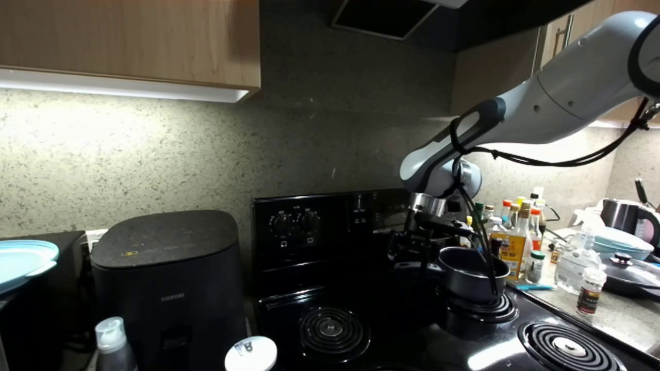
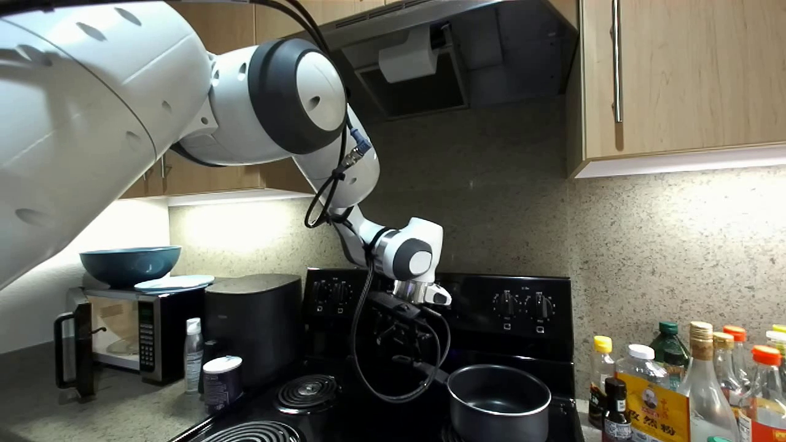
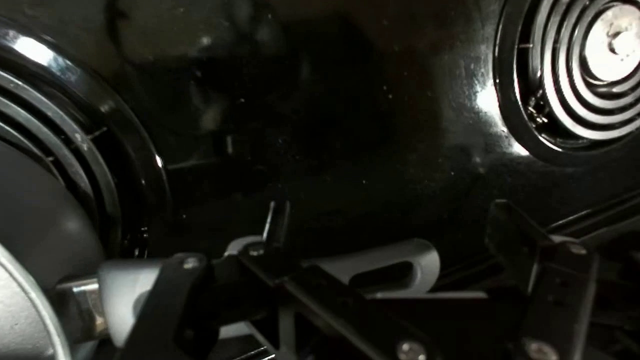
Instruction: Move the pot from the right top plate to the right bottom plate of the stove
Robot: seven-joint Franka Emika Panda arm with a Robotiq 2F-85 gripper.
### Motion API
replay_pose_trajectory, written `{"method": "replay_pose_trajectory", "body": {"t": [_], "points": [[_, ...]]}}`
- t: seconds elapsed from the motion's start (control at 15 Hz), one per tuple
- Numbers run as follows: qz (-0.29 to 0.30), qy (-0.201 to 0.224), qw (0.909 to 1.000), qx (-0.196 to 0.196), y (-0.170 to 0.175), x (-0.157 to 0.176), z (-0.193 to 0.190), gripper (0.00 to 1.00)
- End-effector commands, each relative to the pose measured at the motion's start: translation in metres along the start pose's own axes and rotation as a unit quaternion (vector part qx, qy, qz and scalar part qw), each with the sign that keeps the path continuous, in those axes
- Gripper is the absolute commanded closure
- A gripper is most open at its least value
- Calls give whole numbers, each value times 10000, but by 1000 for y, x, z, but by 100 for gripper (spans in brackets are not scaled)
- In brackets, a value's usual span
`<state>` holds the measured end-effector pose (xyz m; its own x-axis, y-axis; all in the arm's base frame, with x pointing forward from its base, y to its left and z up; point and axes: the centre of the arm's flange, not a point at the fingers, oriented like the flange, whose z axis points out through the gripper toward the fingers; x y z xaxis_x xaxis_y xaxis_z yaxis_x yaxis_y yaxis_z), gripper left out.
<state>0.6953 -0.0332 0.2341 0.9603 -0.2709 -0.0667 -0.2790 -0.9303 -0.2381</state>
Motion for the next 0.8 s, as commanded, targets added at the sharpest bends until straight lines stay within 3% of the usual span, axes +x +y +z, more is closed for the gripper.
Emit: {"method": "replay_pose_trajectory", "body": {"t": [0.0, 0.27, 0.47, 0.73], "points": [[36, 20, 10000, 25, 1, 1, 0, 0], [76, 31, 10000, 38, 1, 1, 0, 0], [-85, -622, 9967, 505, -9, -6, -8, 0], [-379, -705, 9932, 845, -28, -21, -15, 0]]}}
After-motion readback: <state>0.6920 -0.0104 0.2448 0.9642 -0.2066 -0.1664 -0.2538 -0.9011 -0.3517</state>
